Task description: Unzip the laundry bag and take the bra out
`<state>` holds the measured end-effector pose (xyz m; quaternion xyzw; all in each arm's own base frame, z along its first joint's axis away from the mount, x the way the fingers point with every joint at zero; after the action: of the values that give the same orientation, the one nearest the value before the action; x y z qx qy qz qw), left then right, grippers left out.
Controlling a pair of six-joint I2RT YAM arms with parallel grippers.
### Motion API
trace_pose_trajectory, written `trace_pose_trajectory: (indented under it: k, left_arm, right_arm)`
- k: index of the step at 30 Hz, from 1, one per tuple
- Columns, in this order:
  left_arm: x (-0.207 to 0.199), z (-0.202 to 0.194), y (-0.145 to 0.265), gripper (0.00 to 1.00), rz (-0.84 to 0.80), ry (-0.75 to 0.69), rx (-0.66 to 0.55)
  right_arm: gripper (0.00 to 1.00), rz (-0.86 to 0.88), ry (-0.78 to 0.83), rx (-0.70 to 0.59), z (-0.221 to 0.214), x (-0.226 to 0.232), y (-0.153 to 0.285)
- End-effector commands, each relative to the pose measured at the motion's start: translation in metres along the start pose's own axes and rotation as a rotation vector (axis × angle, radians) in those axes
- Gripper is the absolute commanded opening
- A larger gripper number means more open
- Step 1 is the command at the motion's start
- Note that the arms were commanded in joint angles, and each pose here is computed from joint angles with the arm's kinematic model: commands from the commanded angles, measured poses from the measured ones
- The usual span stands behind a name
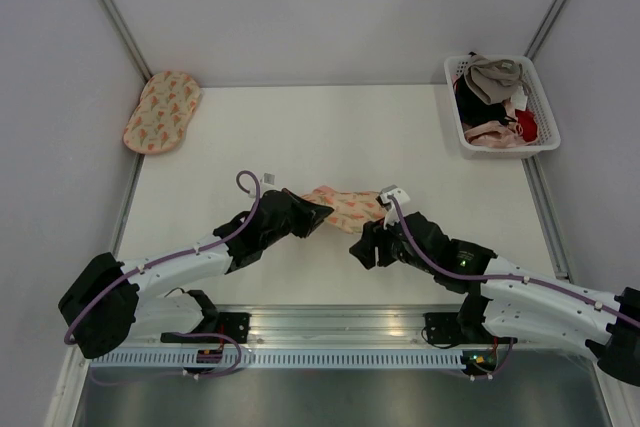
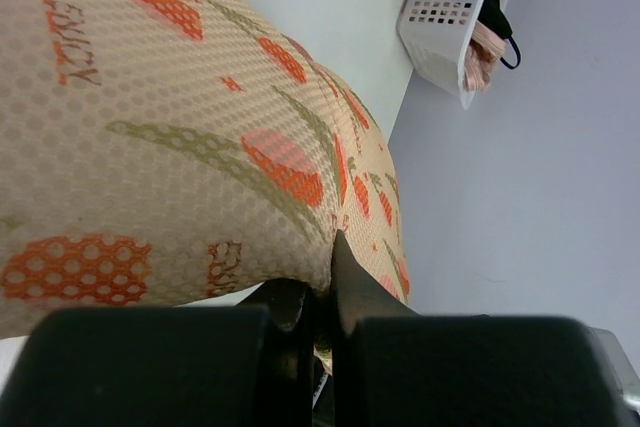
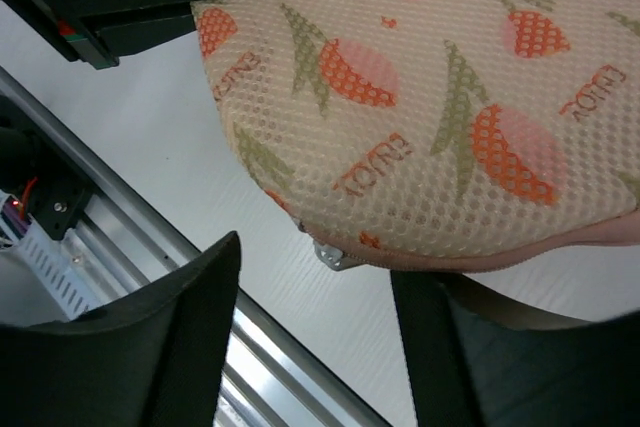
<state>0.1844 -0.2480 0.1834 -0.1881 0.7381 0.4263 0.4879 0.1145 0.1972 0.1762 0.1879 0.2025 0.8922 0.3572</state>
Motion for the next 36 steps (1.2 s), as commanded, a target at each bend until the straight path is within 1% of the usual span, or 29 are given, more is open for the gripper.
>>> trace_pose_trajectory:
  k: [1, 2, 4, 5, 8, 9, 11, 12, 18, 21, 22, 24, 25, 26, 27, 28, 29, 30, 31, 32, 33, 34, 35, 36]
  left_arm:
    - [-0.018, -0.006, 0.004, 0.02, -0.059, 0.034, 0.048]
    - [-0.018, -0.007, 0.005, 0.02, -0.058, 0.040, 0.056]
    - [-0.014, -0.007, 0.005, 0.02, -0.053, 0.041, 0.063]
    - [-0.014, -0.007, 0.005, 0.02, -0.052, 0.036, 0.066]
    - [-0.011, -0.006, 0.005, 0.02, -0.045, 0.028, 0.075]
    - [-0.010, -0.006, 0.006, 0.02, -0.044, 0.026, 0.075]
    - [-0.006, -0.005, 0.006, 0.02, -0.036, 0.026, 0.074]
    - [-0.003, -0.004, 0.007, 0.02, -0.030, 0.026, 0.074]
    - [0.003, 0.001, 0.009, 0.02, -0.018, 0.009, 0.077]
    - [0.005, 0.005, 0.013, 0.02, -0.019, -0.002, 0.067]
    - [0.003, 0.006, 0.016, 0.02, -0.029, -0.017, 0.074]
    - [0.001, 0.011, 0.017, 0.02, -0.036, -0.052, 0.073]
    - [0.001, 0.010, 0.018, 0.02, -0.035, -0.111, 0.111]
    - [0.000, 0.012, 0.019, 0.02, -0.041, -0.145, 0.132]
    - [-0.008, 0.018, 0.017, 0.02, -0.061, -0.178, 0.143]
    - [-0.005, 0.016, 0.016, 0.02, -0.047, -0.270, 0.228]
    - [-0.005, 0.017, 0.014, 0.02, -0.044, -0.317, 0.274]
    - [-0.016, 0.022, 0.013, 0.02, -0.043, -0.359, 0.306]
    - [-0.009, 0.021, 0.011, 0.02, -0.020, -0.458, 0.404]
    - [-0.012, 0.023, 0.011, 0.02, -0.018, -0.507, 0.441]
    - [-0.025, 0.020, 0.012, 0.02, -0.045, -0.570, 0.474]
    - [-0.018, 0.022, 0.015, 0.02, -0.009, -0.660, 0.518]
    - [-0.029, 0.022, 0.016, 0.02, -0.037, -0.718, 0.544]
    - [-0.031, 0.023, 0.016, 0.02, -0.035, -0.767, 0.568]
  right_arm:
    - [0.62, -0.063, 0.016, -0.118, 0.027, 0.001, -0.005]
    - [0.51, -0.062, 0.019, -0.117, 0.027, 0.002, -0.005]
    - [0.38, -0.074, 0.021, -0.120, 0.030, 0.001, -0.005]
    - [0.26, -0.079, 0.024, -0.120, 0.030, 0.001, -0.004]
    - [0.12, -0.114, 0.031, -0.119, 0.030, -0.001, 0.004]
    - [0.10, -0.118, 0.034, -0.121, 0.031, -0.001, 0.006]
    - [0.02, -0.137, 0.035, -0.122, 0.031, -0.004, 0.013]
    - [0.00, -0.137, 0.034, -0.126, 0.032, -0.004, 0.016]
    - [0.00, -0.167, 0.043, -0.081, 0.029, -0.007, 0.026]
    - [0.01, -0.204, 0.057, -0.026, 0.026, -0.010, 0.029]
    - [0.00, -0.222, 0.067, 0.013, 0.022, -0.012, 0.031]
    - [0.01, -0.265, 0.072, 0.051, 0.023, -0.015, 0.031]
    - [0.00, -0.298, 0.084, 0.103, 0.017, -0.018, 0.033]
    - [0.01, -0.339, 0.092, 0.123, 0.016, -0.022, 0.033]
    - [0.00, -0.366, 0.098, 0.163, 0.013, -0.024, 0.034]
    - [0.01, -0.387, 0.099, 0.176, 0.012, -0.026, 0.034]
    - [0.00, -0.399, 0.100, 0.183, 0.012, -0.026, 0.034]
    - [0.00, -0.419, 0.099, 0.198, 0.013, -0.027, 0.034]
    - [0.00, -0.438, 0.088, 0.207, 0.014, -0.027, 0.034]
    - [0.01, -0.454, 0.087, 0.217, 0.015, -0.028, 0.034]
    - [0.00, -0.485, 0.096, 0.240, 0.016, -0.029, 0.034]
    - [0.00, -0.499, 0.101, 0.251, 0.017, -0.030, 0.034]
    - [0.00, -0.512, 0.098, 0.254, 0.019, -0.030, 0.035]
    - [0.01, -0.532, 0.107, 0.276, 0.018, -0.032, 0.036]
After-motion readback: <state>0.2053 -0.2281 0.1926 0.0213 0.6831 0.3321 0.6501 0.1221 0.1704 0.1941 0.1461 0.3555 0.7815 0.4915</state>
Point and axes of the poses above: each gripper's point midway between its finger pads, its own y axis back along the fingers, its own x axis along the line the jaws close on, z = x × y, the point moved 8 cm from there along y, back along the fingers, and after that the axes turned 15 degrees about y, right-handed, at the moved point
